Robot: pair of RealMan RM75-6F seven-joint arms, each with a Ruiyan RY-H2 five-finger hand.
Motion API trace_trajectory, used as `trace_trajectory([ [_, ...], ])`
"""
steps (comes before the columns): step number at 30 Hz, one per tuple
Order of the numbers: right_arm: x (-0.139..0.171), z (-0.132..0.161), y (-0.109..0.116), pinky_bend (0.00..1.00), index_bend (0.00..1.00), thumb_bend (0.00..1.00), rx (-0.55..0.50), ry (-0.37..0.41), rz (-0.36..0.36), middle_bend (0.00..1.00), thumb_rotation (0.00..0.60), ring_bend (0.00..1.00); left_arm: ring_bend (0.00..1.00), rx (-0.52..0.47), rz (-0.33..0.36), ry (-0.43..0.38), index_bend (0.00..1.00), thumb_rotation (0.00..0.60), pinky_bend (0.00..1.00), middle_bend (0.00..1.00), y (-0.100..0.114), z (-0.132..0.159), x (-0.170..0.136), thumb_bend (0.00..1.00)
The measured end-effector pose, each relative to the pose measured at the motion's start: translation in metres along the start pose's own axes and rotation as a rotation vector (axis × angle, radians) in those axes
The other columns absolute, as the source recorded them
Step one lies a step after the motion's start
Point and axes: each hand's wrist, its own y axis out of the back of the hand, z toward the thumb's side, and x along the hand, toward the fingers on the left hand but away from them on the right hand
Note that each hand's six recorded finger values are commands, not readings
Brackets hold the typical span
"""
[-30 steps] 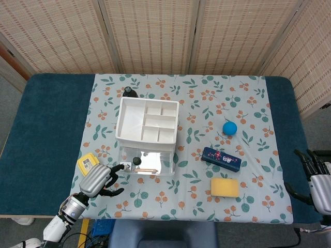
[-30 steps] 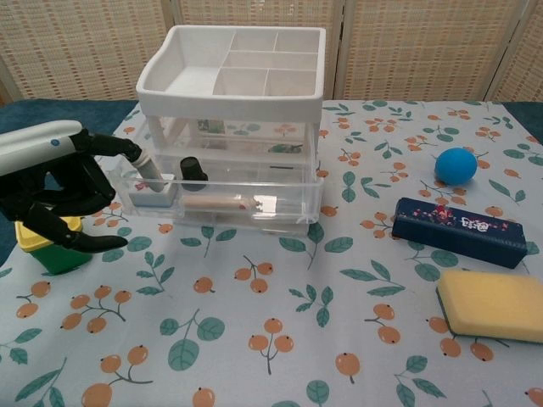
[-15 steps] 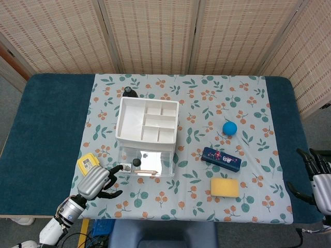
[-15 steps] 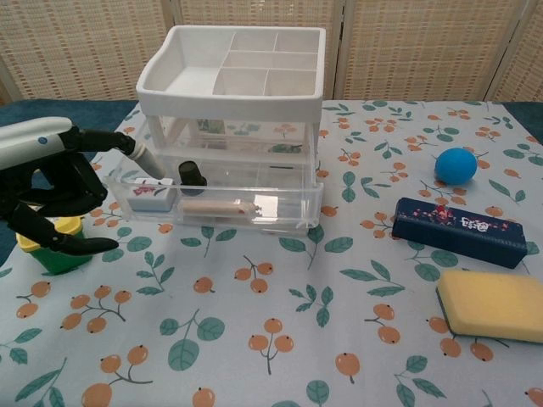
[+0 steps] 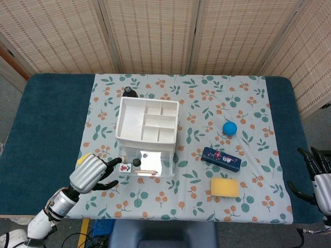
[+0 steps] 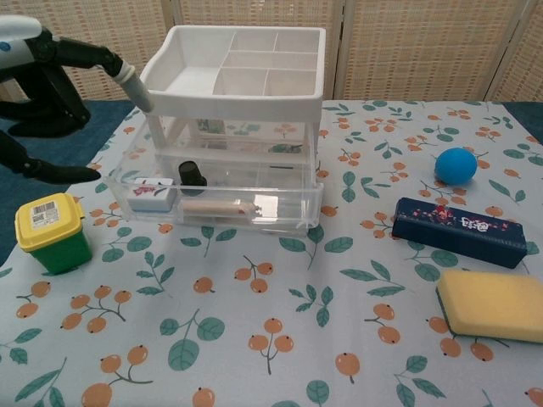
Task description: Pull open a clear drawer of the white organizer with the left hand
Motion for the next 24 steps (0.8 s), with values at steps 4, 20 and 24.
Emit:
trace_trajectory([
  [4, -0.001, 0.003, 0.006, 0.07, 0.0, 0.29, -0.01, 0.007, -0.023, 0.13, 0.6, 0.01, 1.0, 0.094, 0.0, -0.054, 0.35, 0.6, 1.0, 0.91, 0.007, 0.001, 0.019, 0.21],
  [20, -0.001, 0.006, 0.019, 0.07, 0.0, 0.29, 0.017, -0.001, -0.049, 0.13, 0.6, 0.01, 1.0, 0.412, -0.091, -0.177, 0.37, 0.6, 1.0, 0.92, -0.009, -0.006, 0.064, 0.21],
  [24, -0.001, 0.005, 0.017, 0.07, 0.0, 0.29, 0.013, -0.006, -0.043, 0.13, 0.6, 0.01, 1.0, 0.414, -0.104, -0.176, 0.37, 0.6, 1.0, 0.92, -0.013, -0.006, 0.068, 0.21],
])
